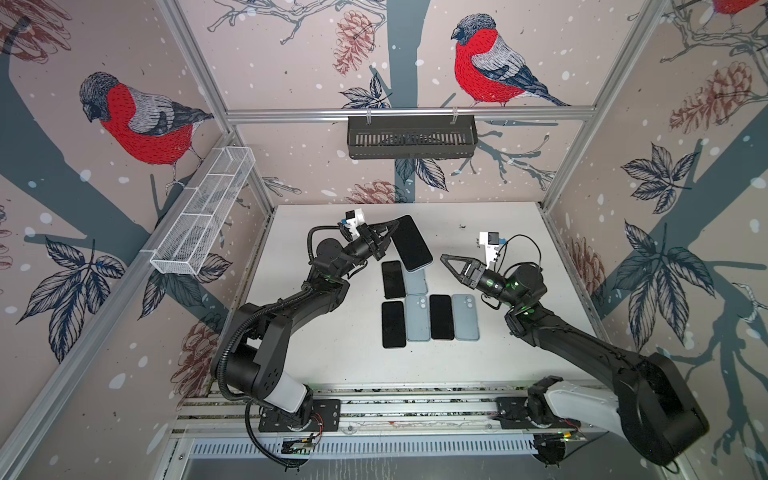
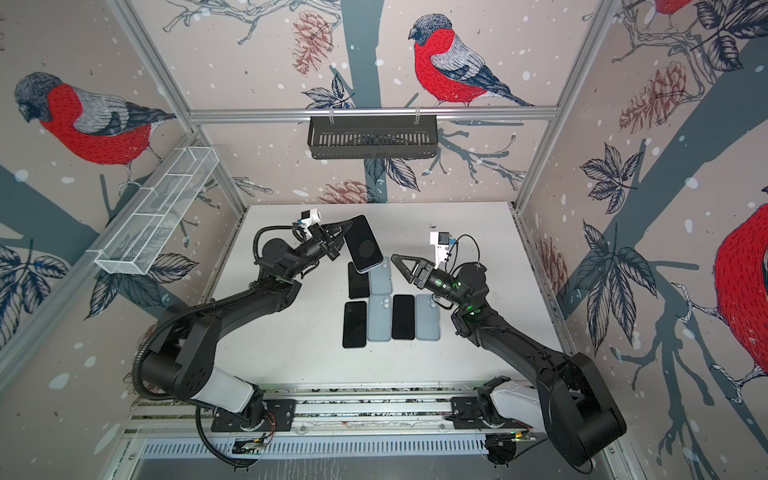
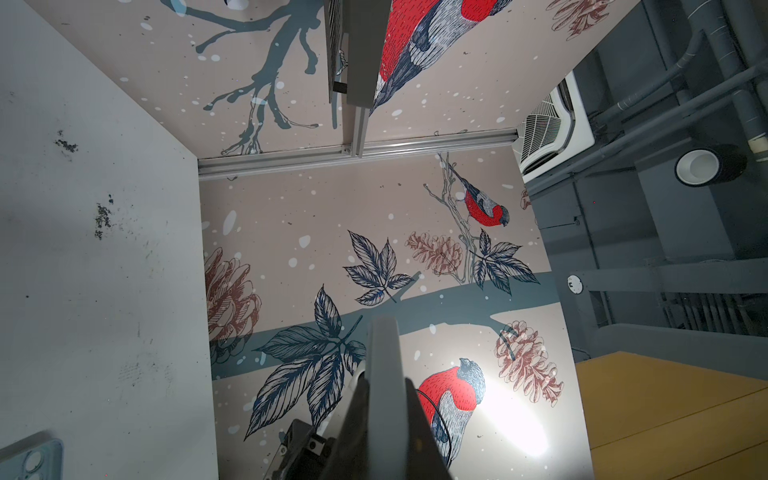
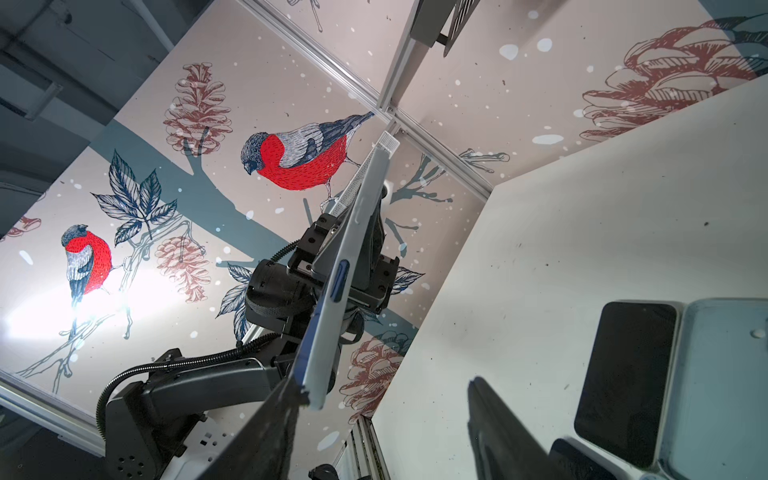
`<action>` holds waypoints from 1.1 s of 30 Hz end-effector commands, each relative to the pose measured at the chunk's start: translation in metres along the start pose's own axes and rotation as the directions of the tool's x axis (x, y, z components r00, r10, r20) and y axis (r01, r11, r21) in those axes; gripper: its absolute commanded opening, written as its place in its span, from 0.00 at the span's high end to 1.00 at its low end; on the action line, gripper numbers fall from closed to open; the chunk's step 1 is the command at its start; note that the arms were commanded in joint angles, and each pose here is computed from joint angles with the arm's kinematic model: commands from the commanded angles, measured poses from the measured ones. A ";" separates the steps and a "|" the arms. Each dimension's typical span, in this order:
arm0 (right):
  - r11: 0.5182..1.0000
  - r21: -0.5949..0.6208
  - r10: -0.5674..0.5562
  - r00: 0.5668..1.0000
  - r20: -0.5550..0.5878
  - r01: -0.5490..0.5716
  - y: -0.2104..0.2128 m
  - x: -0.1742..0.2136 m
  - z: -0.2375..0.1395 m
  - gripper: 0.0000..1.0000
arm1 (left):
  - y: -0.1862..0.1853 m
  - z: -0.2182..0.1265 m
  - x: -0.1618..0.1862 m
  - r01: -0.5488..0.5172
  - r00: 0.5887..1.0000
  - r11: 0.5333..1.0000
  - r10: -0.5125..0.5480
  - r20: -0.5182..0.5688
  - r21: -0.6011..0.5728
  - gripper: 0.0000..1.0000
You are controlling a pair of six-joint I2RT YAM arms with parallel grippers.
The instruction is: Take the phone out of the phone case
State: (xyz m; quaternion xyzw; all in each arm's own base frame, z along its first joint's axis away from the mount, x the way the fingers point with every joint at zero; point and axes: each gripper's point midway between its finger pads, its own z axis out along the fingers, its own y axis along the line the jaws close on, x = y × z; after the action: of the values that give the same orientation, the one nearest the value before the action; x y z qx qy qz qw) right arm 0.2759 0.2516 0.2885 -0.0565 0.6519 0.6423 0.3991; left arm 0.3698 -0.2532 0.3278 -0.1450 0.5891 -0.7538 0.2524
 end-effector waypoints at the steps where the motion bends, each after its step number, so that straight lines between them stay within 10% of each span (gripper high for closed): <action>1: 0.997 -0.079 -0.014 1.000 0.010 0.015 0.018 -0.003 0.002 0.37 | -0.026 -0.001 0.002 -0.037 0.999 0.994 0.038 -0.003 0.099 1.00; 33: 0.990 -0.141 -0.005 1.000 -0.025 0.002 0.030 0.014 0.008 0.48 | -0.030 -0.001 0.001 -0.070 0.998 0.992 0.069 0.006 0.106 1.00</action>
State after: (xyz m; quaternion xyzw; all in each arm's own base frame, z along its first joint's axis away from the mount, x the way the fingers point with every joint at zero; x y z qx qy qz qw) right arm 0.2588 0.2696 0.2924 -0.0802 0.6285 0.6735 0.3806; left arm 0.3693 -0.2524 0.3317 -0.1376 0.5832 -0.7567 0.2613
